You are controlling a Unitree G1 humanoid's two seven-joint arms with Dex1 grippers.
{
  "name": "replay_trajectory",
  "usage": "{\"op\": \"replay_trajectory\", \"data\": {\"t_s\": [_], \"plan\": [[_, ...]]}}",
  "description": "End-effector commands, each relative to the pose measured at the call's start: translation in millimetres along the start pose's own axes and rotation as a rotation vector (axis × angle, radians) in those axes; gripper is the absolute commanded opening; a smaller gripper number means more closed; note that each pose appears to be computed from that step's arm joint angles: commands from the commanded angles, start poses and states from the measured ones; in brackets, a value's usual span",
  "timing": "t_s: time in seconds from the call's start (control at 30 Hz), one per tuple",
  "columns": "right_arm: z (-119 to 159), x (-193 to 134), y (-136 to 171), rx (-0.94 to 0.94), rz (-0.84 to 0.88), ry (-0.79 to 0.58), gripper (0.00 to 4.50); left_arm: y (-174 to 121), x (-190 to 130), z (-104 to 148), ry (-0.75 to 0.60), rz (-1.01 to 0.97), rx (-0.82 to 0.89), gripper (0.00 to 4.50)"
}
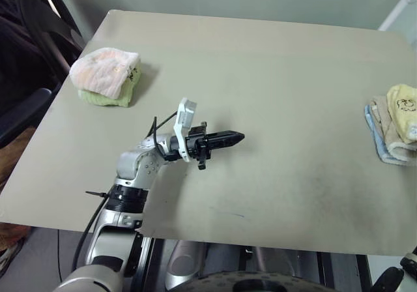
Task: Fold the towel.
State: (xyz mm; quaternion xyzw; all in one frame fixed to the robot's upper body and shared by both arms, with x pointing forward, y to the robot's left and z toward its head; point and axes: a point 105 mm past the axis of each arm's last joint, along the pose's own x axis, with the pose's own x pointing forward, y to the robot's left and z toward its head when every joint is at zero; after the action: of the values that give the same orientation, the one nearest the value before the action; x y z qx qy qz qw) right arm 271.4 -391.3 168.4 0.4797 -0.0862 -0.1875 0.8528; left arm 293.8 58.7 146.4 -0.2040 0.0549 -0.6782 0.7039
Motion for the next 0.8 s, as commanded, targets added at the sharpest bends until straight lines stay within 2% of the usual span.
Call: {"op": "replay_trajectory", "data": {"t_s": [0.03,0.07,0.17,0.5,0.53,0.8], "plan": [[10.0,0.0,-7.2,-0.002,-0.029,-0.022,0.04,-6.0,5.6,6.6,0.008,-0.029,0.058,0.0],[10.4,0.4,-10.7,0.002,-0.043,-0.023,0.04,-5.8,5.8,6.6,0.008,-0.028,0.06,0.0],[8.4,1.4,-17.4,0.005,-0.072,-0.005,0.83,-5.5,6.7,7.5,0.006,-0.027,0.064,0.0],[17.2,-1.9,-16.6,0.009,-0.071,-0.022,4.28,-6.7,11.0,9.6,0.006,-0.025,0.075,0.0],[18.1,-4.2,-15.2,0.014,-0.063,-0.024,4.46,-7.2,11.6,9.6,0.007,-0.028,0.074,0.0],[28.9,-33.9,3.4,0.039,0.034,-0.045,4.46,-5.1,12.3,11.2,0.014,-0.044,0.071,0.0]]}}
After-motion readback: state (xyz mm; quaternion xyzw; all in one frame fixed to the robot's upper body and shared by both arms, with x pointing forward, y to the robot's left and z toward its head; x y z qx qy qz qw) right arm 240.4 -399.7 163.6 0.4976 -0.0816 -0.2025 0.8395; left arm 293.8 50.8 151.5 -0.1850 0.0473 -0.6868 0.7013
